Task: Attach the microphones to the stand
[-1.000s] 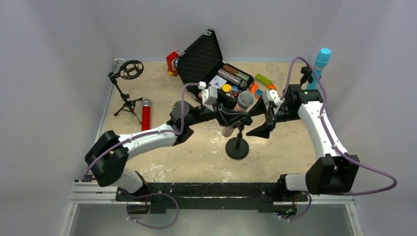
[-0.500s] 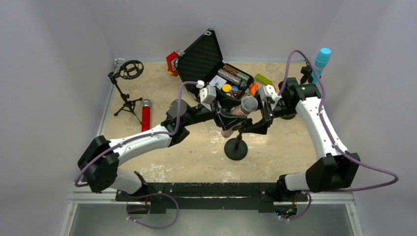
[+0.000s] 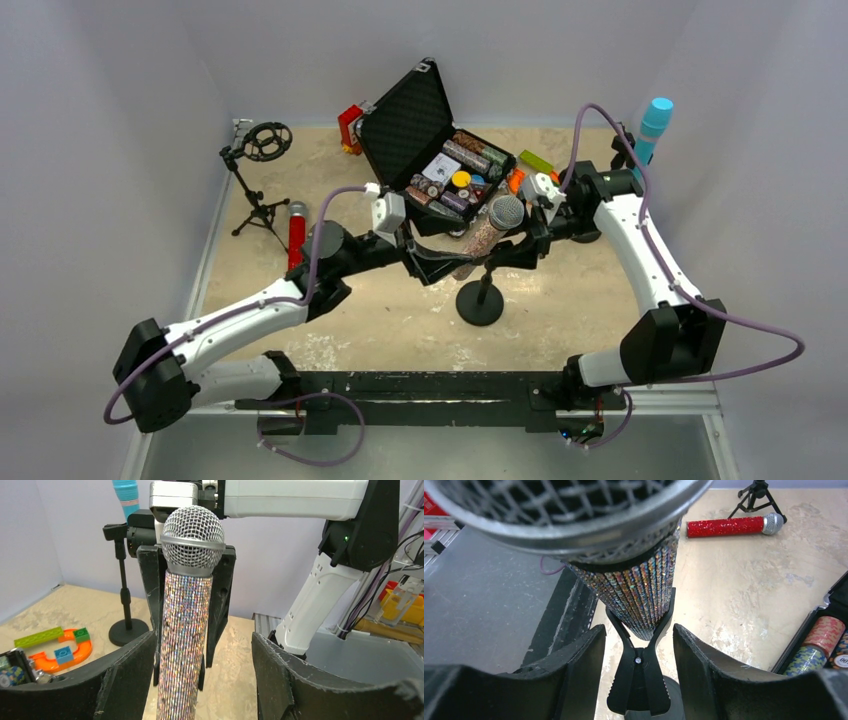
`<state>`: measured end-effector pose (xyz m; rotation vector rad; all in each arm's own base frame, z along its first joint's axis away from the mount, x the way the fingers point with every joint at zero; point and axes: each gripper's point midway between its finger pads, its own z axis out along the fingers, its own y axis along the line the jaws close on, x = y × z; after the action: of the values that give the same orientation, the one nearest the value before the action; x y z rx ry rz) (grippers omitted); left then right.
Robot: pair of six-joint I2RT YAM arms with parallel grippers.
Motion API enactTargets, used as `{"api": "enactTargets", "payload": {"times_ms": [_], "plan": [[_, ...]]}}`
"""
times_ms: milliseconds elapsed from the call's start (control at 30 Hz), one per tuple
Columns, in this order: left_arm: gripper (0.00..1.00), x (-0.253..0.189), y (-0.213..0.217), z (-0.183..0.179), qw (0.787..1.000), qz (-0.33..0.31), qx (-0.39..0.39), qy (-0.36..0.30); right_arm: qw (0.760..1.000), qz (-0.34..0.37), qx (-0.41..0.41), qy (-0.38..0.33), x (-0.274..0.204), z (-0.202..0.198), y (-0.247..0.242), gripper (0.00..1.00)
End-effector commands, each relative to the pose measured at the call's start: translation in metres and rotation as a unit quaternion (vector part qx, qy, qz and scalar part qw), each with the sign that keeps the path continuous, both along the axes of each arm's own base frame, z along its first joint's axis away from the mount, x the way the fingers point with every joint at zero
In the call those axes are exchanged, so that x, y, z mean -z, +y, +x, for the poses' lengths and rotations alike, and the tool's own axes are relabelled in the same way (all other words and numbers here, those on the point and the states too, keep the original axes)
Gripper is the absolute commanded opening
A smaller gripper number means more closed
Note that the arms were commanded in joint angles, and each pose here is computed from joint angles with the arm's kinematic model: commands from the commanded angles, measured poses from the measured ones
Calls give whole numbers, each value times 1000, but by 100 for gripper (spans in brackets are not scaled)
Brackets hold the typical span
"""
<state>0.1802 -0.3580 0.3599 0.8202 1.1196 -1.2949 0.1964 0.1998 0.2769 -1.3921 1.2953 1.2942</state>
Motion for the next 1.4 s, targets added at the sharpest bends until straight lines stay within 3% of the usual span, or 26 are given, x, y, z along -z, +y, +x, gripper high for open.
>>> {"api": "enactTargets", "payload": {"times_ms": [0, 67, 367, 433, 733, 1133, 1367], "plan": [[73, 7, 25, -2, 999, 21, -42, -6, 1000, 23, -5, -6, -7, -7, 3, 55], [74, 15, 37, -4, 998, 34, -59, 2, 1000, 18, -6, -10, -6, -8, 3, 55], [74, 43, 94, -19, 988, 74, -136, 23, 999, -16, 7, -48, -8, -8, -3, 24], [74, 44, 104, -21, 986, 75, -149, 22, 998, -21, 14, -56, -12, -8, -4, 21], [74, 54, 127, -26, 979, 92, -181, 24, 988, -45, 128, -71, -31, 22, -35, 19], [74, 65, 133, -20, 973, 109, -202, 14, 926, -54, 363, -87, -47, 84, -139, 18], [75, 74, 141, -17, 967, 128, -221, 10, 890, -62, 444, -80, -39, 97, -192, 18]]}}
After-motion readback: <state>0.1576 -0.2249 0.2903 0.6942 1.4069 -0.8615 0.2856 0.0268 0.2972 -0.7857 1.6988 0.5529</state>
